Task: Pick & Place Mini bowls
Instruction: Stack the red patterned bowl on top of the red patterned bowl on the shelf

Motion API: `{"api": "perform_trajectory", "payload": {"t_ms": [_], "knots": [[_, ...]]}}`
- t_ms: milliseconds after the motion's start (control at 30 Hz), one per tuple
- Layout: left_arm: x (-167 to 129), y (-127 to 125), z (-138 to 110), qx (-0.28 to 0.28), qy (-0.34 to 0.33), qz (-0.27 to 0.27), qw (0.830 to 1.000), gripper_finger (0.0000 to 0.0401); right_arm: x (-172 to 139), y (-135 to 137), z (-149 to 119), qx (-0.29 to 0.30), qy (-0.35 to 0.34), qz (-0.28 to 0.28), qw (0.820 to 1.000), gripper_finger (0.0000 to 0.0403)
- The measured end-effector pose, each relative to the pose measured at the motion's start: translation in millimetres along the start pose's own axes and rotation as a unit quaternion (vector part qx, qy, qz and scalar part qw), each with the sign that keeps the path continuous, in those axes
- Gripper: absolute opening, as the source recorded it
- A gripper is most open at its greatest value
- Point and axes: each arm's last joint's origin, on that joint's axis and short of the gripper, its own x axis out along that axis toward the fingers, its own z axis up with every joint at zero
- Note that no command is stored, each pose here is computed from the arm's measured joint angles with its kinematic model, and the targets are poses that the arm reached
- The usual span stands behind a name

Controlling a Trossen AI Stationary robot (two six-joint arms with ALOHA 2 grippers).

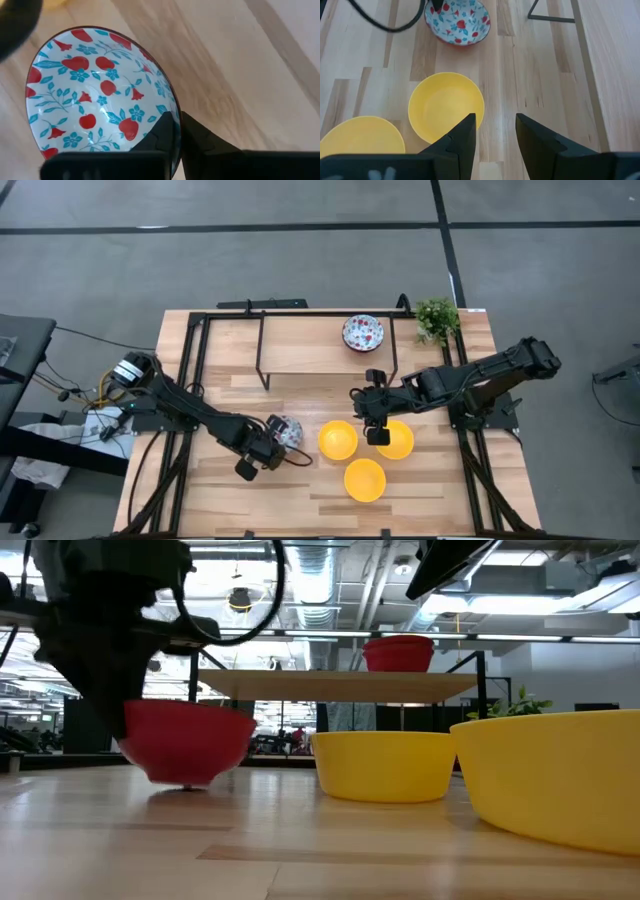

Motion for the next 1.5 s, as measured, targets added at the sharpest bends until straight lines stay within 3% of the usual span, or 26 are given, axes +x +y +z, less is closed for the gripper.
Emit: {"api": "perform_trajectory", "payload": {"t_ms": [300,500,733,867,1100,1300,1500], "knots": [[-55,14,-6,-0.026,-0.078,0.094,0.992,0.0011,-4,-3,2,0.007,-0.017,-0.002,1.0,0.0129],[-89,23,-13,-0.034,-0.136,0.157,0.978,0.0011,-3,-8,14,0.016,-0.073,-0.003,0.997,0.0129],[-114,43,-11,-0.053,-0.226,0.201,0.952,0.0012,-16,-17,35,-0.023,-0.142,-0.015,0.99,0.0129],[-117,57,-10,-0.061,-0.246,0.227,0.94,0.0014,-30,-27,51,-0.003,-0.187,-0.023,0.982,0.0129],[-105,79,-8,-0.09,-0.237,0.256,0.933,0.0013,-48,-49,70,0.111,-0.246,-0.026,0.963,0.0129],[-93,85,-7,-0.079,-0.215,0.257,0.939,0.0013,-52,-65,72,0.201,-0.248,-0.025,0.947,0.0129],[-82,83,-1,-0.059,-0.214,0.23,0.948,0.0014,-50,-65,68,0.204,-0.227,-0.027,0.952,0.0129]]}}
